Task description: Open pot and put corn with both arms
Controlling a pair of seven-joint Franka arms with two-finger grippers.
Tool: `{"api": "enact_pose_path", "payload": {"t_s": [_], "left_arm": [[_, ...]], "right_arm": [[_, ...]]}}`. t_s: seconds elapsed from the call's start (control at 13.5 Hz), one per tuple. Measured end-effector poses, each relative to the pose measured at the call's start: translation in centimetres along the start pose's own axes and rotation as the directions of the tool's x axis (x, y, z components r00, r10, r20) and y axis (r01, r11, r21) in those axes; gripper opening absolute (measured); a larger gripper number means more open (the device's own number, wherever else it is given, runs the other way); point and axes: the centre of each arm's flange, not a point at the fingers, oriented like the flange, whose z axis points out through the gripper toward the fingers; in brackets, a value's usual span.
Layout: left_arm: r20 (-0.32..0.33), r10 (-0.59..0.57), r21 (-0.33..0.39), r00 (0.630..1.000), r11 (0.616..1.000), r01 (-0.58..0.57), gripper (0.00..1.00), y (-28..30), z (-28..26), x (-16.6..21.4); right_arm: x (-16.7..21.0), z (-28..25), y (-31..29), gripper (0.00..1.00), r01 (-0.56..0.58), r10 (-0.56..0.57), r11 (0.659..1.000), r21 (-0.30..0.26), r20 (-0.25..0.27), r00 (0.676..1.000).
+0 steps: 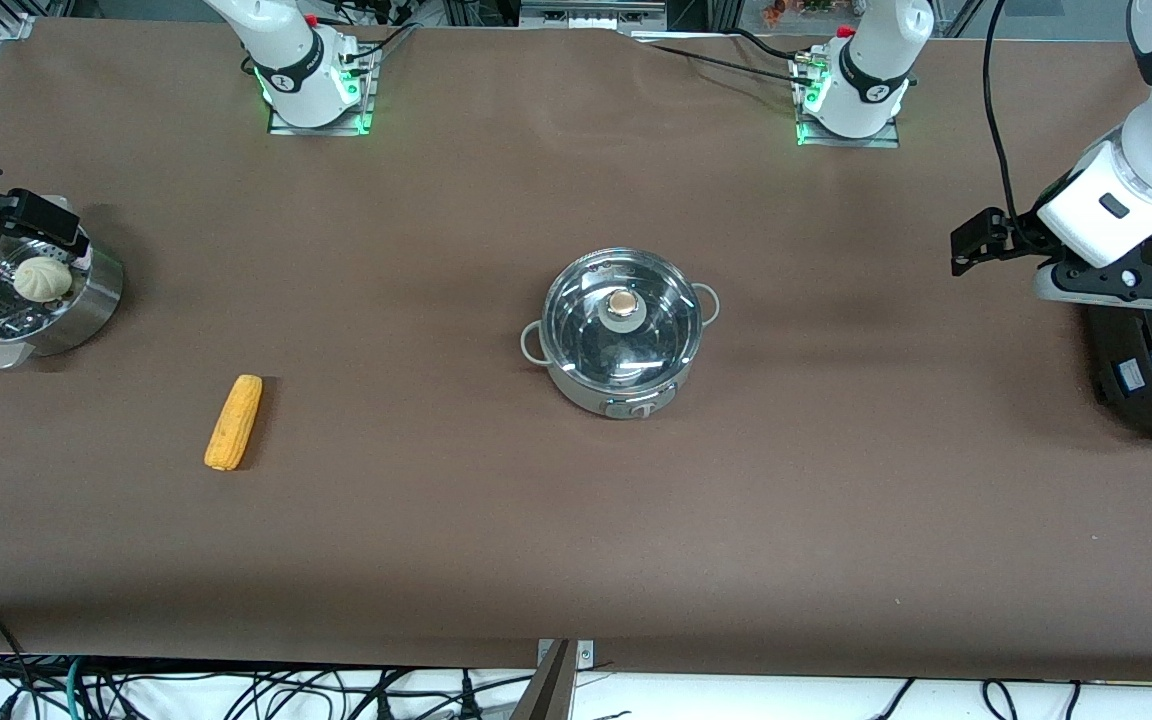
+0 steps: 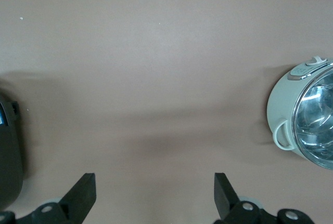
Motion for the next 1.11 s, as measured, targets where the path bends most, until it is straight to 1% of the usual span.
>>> {"api": "enact_pose_path", "payload": {"t_s": [1.11], "left_arm": [[0.008,0.006,0.001,1.0,1.0,-0.006,1.0,0.31,0.09,-0.07]], "right_arm": [[0.0,0.0,0.03,1.0,-0.001,0.001,1.0,0.0,0.0,1.0]]}}
